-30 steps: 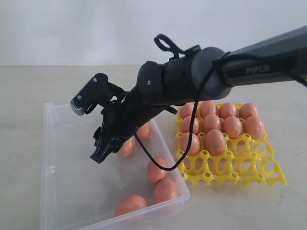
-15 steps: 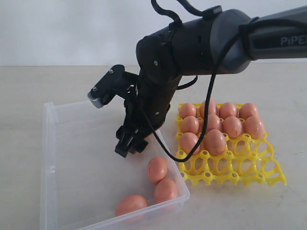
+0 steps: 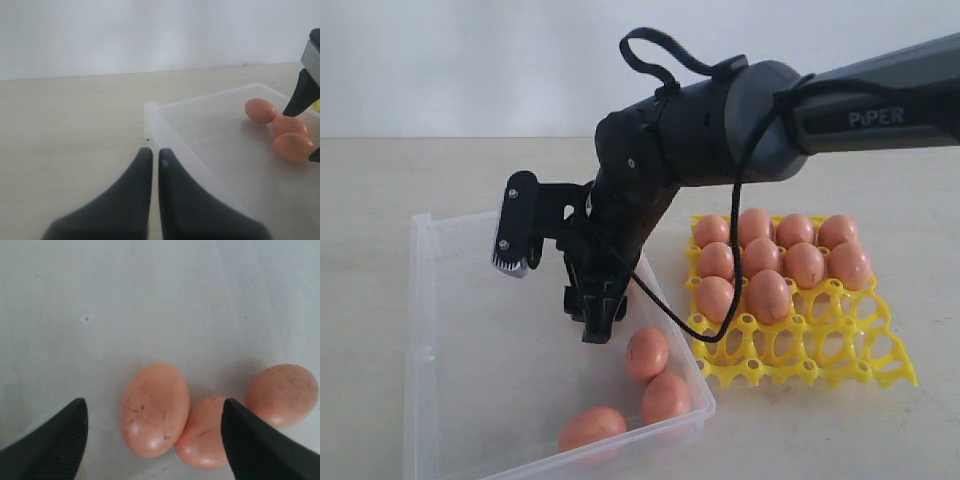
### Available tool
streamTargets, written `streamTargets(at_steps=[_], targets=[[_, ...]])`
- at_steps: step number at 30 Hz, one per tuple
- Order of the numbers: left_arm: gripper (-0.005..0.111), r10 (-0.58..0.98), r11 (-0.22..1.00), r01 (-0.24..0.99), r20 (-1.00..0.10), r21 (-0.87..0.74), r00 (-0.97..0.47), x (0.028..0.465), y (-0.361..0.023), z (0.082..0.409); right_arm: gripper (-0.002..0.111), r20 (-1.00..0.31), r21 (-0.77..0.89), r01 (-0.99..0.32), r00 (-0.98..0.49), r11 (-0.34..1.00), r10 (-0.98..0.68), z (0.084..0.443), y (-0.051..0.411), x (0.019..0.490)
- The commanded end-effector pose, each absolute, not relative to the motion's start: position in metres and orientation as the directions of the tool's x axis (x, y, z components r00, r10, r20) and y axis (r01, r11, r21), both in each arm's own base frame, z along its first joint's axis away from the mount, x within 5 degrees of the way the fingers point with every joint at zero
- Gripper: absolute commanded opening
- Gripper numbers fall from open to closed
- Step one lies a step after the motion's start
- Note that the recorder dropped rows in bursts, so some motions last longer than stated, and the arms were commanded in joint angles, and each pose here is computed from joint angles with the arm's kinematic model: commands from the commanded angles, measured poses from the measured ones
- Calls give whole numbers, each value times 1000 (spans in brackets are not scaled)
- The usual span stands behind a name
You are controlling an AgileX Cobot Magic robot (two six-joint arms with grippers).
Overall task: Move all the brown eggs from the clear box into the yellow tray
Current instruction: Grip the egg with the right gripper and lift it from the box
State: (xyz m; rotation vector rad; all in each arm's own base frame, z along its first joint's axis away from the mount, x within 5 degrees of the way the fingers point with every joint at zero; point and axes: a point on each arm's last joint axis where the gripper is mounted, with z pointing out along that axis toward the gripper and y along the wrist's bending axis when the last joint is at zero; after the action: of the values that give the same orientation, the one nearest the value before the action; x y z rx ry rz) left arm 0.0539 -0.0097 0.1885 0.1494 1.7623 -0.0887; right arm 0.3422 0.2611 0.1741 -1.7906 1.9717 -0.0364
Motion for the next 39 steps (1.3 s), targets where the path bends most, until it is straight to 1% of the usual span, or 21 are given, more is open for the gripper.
streamTargets(at_steps=[1,4,6,13,17,19,23,25,29,31,34,36,39], targets=[[4,54,988,154,-981,25,-185,54,-10,188,66,-322,-325,-935,-29,139,-946,162,264,345],[4,54,988,154,-981,25,-185,54,-10,188,66,-364,-356,-918,-34,173,-931,159,268,350],[4,54,988,154,-981,25,-185,54,-10,188,66,-365,-354,-918,-39,177,-930,154,268,351],[4,54,988,154,-981,25,-185,54,-10,188,66,-348,-291,-928,-125,234,-929,132,268,351],[4,54,988,154,-981,25,-185,54,-10,188,65,-361,-268,-920,-180,287,-915,128,268,351],[4,54,988,154,-981,25,-185,54,-10,188,58,-366,-245,-912,-227,329,-903,127,268,351],[4,54,988,154,-981,25,-185,54,-10,188,35,-341,-193,-903,-306,385,-889,125,265,347],[4,54,988,154,-981,25,-185,54,-10,188,26,-310,-164,-902,-338,400,-888,124,263,344],[4,54,988,154,-981,25,-185,54,-10,188,10,-245,-122,-910,-358,395,-901,121,259,339],[4,54,988,154,-981,25,-185,54,-10,188,0,-240,-119,-911,-360,395,-902,121,259,338],[4,54,988,154,-981,25,-185,54,-10,188,0,-266,-119,-903,-371,413,-890,122,260,339],[4,54,988,154,-981,25,-185,54,-10,188,0,-305,-109,-882,-410,459,-860,127,262,340],[4,54,988,154,-981,25,-185,54,-10,188,0,-394,-38,-830,-499,556,-772,141,268,339]])
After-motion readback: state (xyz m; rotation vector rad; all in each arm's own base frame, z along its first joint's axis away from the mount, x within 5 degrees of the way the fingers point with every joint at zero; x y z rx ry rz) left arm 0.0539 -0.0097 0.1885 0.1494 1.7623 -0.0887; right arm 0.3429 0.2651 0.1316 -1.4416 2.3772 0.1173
